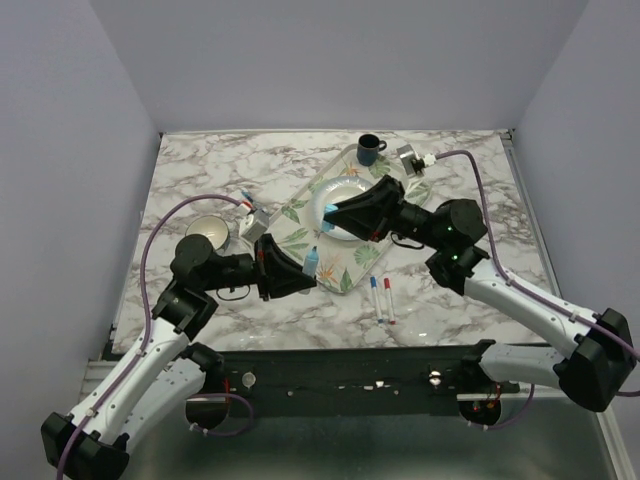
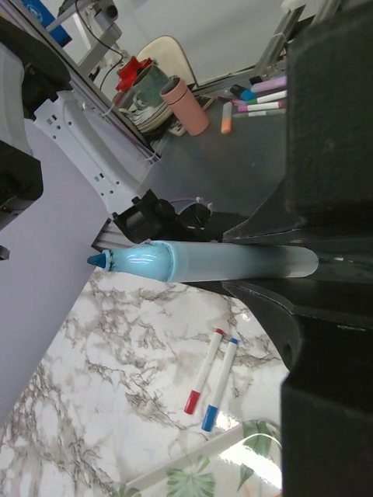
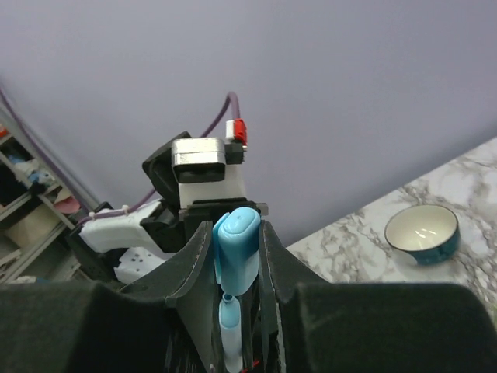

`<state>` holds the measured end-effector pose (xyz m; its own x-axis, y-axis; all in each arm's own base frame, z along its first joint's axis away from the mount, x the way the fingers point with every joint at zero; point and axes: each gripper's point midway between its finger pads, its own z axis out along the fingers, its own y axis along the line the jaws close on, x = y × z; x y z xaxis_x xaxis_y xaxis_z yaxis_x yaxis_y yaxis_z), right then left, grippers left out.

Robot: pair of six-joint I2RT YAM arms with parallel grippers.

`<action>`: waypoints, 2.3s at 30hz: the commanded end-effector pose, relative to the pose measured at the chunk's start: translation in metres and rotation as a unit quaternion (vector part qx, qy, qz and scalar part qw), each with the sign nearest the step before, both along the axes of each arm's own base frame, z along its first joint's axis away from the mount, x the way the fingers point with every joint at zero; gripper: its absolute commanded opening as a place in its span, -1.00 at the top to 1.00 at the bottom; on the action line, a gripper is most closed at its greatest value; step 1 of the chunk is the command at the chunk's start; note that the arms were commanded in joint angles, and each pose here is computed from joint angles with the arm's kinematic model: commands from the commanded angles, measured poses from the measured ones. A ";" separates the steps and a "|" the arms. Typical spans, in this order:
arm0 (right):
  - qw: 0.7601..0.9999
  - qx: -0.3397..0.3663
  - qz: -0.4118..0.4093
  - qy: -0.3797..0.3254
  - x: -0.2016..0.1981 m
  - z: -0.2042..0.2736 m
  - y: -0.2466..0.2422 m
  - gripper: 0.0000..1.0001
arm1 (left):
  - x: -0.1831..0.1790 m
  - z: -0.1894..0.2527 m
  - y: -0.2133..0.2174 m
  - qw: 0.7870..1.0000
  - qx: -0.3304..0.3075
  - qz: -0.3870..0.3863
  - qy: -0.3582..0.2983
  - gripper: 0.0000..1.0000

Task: Insert the pens into the pen caps

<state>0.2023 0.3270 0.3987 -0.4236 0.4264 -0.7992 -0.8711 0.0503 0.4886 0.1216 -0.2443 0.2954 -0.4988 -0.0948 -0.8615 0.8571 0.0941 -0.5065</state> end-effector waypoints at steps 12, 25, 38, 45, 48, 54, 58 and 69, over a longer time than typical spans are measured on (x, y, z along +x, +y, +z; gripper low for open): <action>0.985 0.051 0.145 -0.078 -0.055 0.027 0.032 0.99 | -0.021 0.018 0.002 0.998 -0.029 -0.039 -0.029 1.00; 0.980 0.047 0.172 -0.090 -0.070 0.012 0.035 0.99 | -0.026 0.023 0.005 0.998 -0.037 -0.042 -0.042 1.00; 0.977 0.041 0.188 -0.092 -0.075 -0.002 0.040 0.99 | -0.032 0.029 0.007 0.996 -0.049 -0.047 -0.057 1.00; 0.973 0.043 0.210 -0.087 -0.082 -0.012 0.044 0.99 | -0.034 0.036 0.009 0.995 -0.060 -0.042 -0.070 1.00; 0.974 0.040 0.210 -0.080 -0.084 -0.020 0.046 0.95 | -0.034 0.041 0.010 0.994 -0.071 -0.038 -0.079 1.00; 0.973 0.031 0.211 -0.088 -0.093 -0.030 0.042 0.86 | -0.024 0.049 0.006 0.993 -0.075 -0.026 -0.083 1.00; 0.979 0.004 0.187 -0.084 -0.090 -0.043 0.041 0.60 | -0.019 0.057 0.004 0.992 -0.090 -0.024 -0.088 1.00; 0.991 -0.011 0.107 -0.074 -0.078 -0.010 0.025 -0.52 | -0.010 0.042 0.002 0.995 -0.057 -0.010 -0.087 1.00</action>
